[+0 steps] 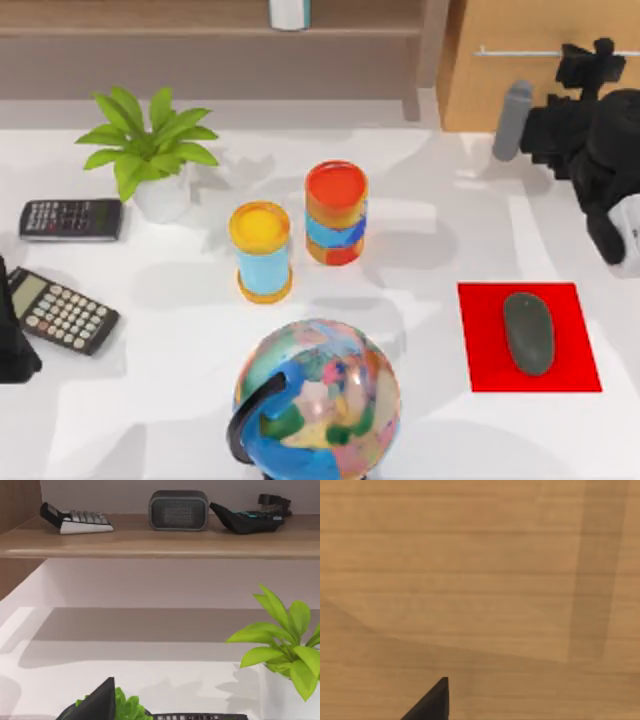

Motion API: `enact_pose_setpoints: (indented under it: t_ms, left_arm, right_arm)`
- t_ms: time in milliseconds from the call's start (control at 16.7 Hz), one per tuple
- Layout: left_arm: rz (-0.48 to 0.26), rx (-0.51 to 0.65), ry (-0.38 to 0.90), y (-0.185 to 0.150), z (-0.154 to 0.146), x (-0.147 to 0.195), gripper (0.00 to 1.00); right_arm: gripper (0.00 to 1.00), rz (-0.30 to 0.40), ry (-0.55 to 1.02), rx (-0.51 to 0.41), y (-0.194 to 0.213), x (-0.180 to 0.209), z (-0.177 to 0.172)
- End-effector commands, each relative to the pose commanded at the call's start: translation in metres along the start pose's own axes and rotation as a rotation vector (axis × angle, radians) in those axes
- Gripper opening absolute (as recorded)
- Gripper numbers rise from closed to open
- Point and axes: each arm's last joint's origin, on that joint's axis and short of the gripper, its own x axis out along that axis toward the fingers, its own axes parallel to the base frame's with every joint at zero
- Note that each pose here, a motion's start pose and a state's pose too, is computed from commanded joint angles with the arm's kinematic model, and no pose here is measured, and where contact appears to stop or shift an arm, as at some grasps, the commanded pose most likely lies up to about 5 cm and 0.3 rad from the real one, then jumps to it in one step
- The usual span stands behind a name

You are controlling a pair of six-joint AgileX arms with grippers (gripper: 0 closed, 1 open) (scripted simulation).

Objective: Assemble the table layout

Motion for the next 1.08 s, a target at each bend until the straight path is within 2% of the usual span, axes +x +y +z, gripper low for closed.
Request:
enact_pose_setpoints:
  t_ms: [120,180,600,1080]
  left_arm:
    - [0.000,0.000,0.000,0.000,0.000,0.000,1.00]
    - [0.000,0.000,0.000,0.000,0.000,0.000,1.00]
    - [0.000,0.000,0.000,0.000,0.000,0.000,1.00]
    - [0.000,0.000,0.000,0.000,0.000,0.000,1.00]
  right_arm:
    - [1.00,0.000,0.000,0.000,0.000,0.000,0.000]
    - [1.00,0.055,-0.005,-0.002,0.014,-0.008,0.001]
    - [1.00,0.022,0.002,0.006,0.004,-0.023,-0.002]
    - [1.00,0.055,-0.004,-0.002,0.014,-0.048,0.001]
